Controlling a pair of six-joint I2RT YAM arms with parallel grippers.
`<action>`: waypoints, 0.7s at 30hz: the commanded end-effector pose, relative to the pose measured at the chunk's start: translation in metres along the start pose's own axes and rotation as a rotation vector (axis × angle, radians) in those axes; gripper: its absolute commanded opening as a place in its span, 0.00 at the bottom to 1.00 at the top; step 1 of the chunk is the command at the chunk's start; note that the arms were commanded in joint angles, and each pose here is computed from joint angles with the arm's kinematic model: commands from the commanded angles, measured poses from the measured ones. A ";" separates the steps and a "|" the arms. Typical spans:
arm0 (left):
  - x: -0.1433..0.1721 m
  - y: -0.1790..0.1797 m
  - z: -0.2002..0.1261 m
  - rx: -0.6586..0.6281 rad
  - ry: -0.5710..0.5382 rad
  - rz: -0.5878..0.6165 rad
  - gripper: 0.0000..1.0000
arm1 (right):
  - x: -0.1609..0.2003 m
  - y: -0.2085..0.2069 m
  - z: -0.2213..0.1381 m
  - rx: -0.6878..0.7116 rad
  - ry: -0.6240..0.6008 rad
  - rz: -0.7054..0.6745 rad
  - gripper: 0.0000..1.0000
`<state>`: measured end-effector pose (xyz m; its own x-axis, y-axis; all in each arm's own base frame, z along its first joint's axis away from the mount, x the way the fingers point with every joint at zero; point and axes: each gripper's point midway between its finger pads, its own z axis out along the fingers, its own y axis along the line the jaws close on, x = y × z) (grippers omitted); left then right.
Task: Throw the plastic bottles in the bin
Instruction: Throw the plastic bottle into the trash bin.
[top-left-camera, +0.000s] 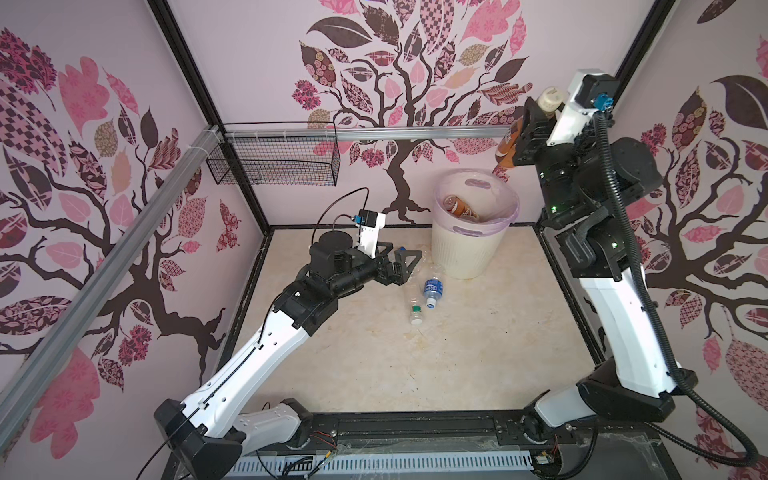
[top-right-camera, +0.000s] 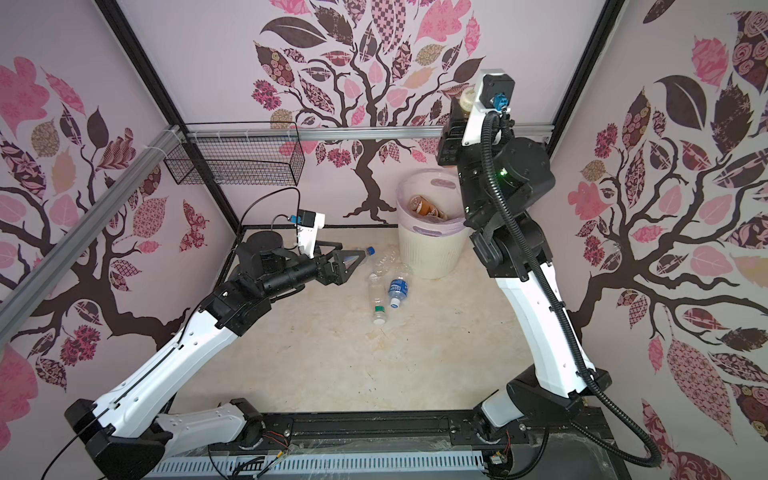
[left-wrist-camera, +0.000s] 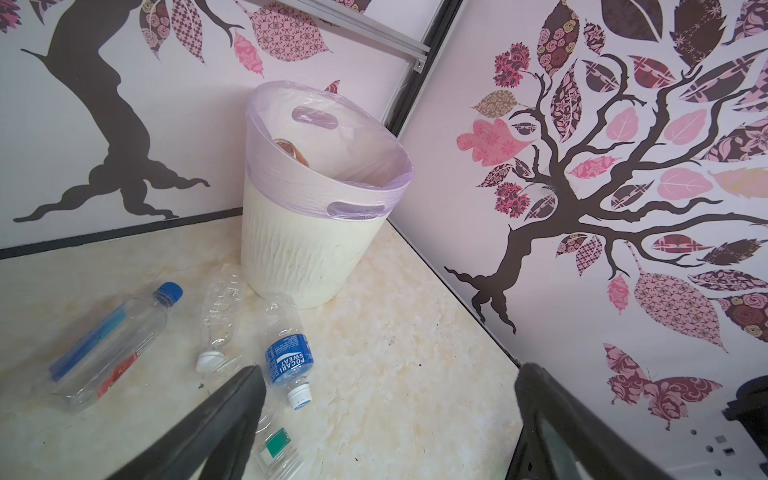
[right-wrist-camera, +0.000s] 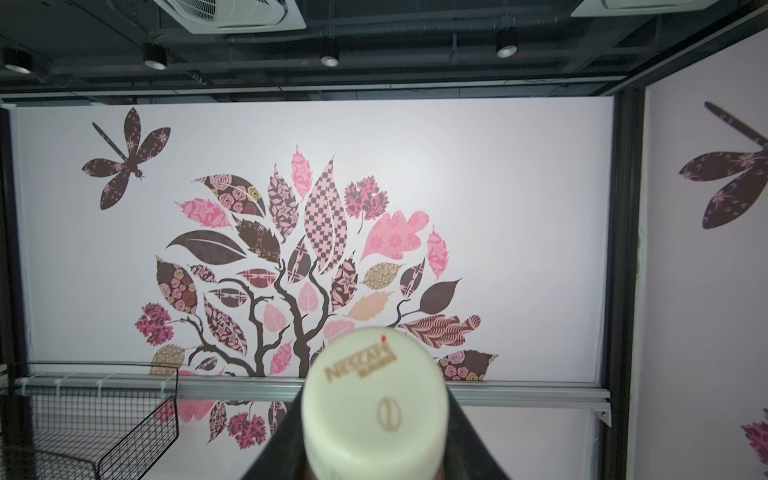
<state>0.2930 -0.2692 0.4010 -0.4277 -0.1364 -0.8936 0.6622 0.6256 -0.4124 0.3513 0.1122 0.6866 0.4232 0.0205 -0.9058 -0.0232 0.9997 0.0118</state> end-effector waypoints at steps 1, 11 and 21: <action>-0.003 0.000 0.000 -0.002 -0.008 0.029 0.98 | 0.085 -0.003 0.042 0.049 0.149 -0.052 0.38; 0.013 0.007 -0.001 -0.026 0.030 0.011 0.98 | 0.224 -0.016 0.069 0.098 0.440 0.024 0.99; 0.030 0.016 0.002 -0.050 0.071 -0.043 0.98 | 0.191 -0.019 0.062 0.086 0.425 0.042 0.99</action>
<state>0.2940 -0.2674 0.3785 -0.4757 -0.1116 -0.8725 0.6299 0.6491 -0.4264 0.5182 0.1071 0.4976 -0.0638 0.0266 -0.9976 0.0576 0.9981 0.0229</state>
